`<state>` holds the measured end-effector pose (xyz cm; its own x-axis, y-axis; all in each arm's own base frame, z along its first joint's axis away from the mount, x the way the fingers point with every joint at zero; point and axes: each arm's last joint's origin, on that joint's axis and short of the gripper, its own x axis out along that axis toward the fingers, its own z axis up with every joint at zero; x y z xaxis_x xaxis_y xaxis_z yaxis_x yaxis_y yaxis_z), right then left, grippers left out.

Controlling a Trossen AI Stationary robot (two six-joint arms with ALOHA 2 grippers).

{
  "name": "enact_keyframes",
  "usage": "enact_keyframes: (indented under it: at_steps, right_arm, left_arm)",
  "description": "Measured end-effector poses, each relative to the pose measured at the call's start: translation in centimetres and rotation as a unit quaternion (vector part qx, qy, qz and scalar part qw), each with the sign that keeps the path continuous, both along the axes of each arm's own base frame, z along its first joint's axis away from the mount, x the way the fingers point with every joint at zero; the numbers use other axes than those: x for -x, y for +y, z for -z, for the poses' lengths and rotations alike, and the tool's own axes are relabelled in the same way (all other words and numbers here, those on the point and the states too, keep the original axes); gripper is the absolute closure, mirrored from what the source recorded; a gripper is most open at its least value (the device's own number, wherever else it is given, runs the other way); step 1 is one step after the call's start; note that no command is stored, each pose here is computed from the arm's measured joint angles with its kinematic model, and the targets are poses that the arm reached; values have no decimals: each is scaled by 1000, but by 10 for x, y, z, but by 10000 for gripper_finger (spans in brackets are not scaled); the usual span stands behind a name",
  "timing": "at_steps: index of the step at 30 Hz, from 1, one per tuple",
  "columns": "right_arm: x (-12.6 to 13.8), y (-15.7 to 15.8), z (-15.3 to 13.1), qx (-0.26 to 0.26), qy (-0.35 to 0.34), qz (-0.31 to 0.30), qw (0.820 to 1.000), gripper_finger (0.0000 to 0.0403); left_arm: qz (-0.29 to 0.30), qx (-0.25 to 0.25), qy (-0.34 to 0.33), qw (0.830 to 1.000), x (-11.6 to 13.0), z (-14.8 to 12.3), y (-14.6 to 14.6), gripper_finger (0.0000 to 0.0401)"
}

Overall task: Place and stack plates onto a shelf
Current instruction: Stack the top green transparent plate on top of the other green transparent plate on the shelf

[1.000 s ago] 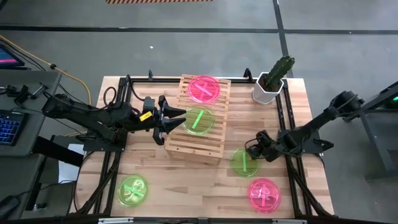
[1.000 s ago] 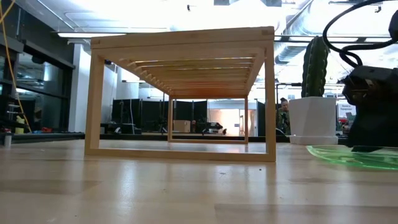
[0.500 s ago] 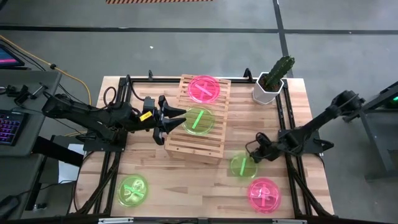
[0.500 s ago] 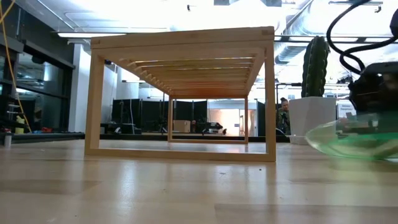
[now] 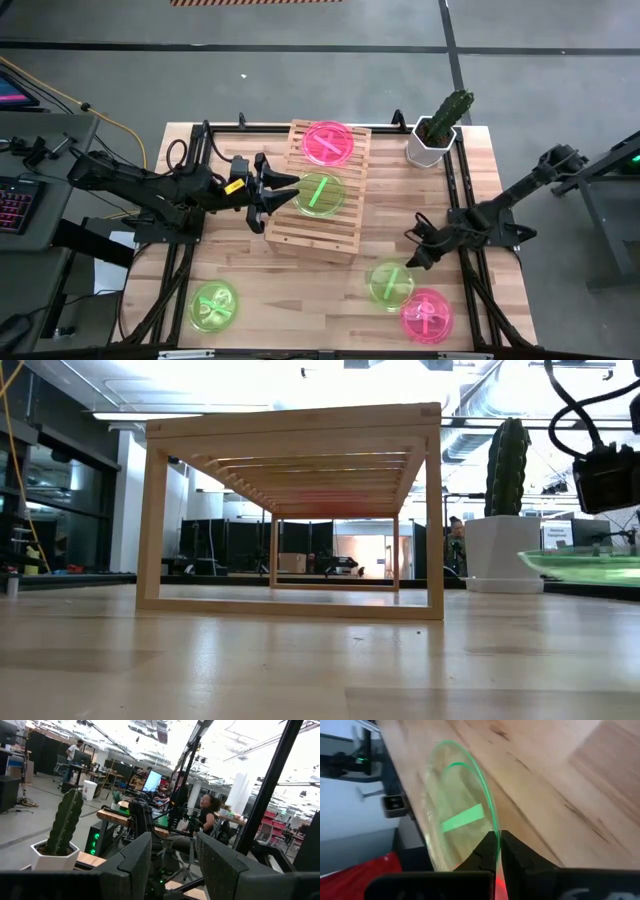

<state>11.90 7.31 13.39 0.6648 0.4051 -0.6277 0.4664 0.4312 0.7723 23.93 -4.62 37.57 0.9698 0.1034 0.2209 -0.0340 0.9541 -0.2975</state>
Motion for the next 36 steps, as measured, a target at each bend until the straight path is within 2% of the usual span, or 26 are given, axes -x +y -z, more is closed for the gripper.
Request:
enact_keyframes:
  at_steps: [5,12,16,18,21,25,30,36]
  right_arm:
    - [-3,3,-12,-36,-53,-16,998,403]
    - [-4,10,-31,-150,-95,-82,981,403]
    - [-6,12,-40,-203,-110,-82,970,403]
    - [-8,13,-49,-213,-117,-79,967,403]
    - [-15,13,-72,-200,-146,-76,966,403]
    - [-25,4,-101,-144,-170,-31,974,403]
    - [-42,-18,-133,-71,-184,74,978,403]
    - [-69,-50,-160,0,-203,191,960,403]
  left_arm:
    - [0,0,0,1000,0,0,0,256]
    - [0,0,0,1000,0,0,0,256]
    - [0,0,0,1000,0,0,0,256]
    - [0,0,0,1000,0,0,0,256]
    - [0,0,0,1000,0,0,0,256]
    - [0,0,0,1000,0,0,0,256]
    - [-3,-4,0,1000,0,0,1,256]
    - [-9,-1,-1,1000,-1,0,4,256]
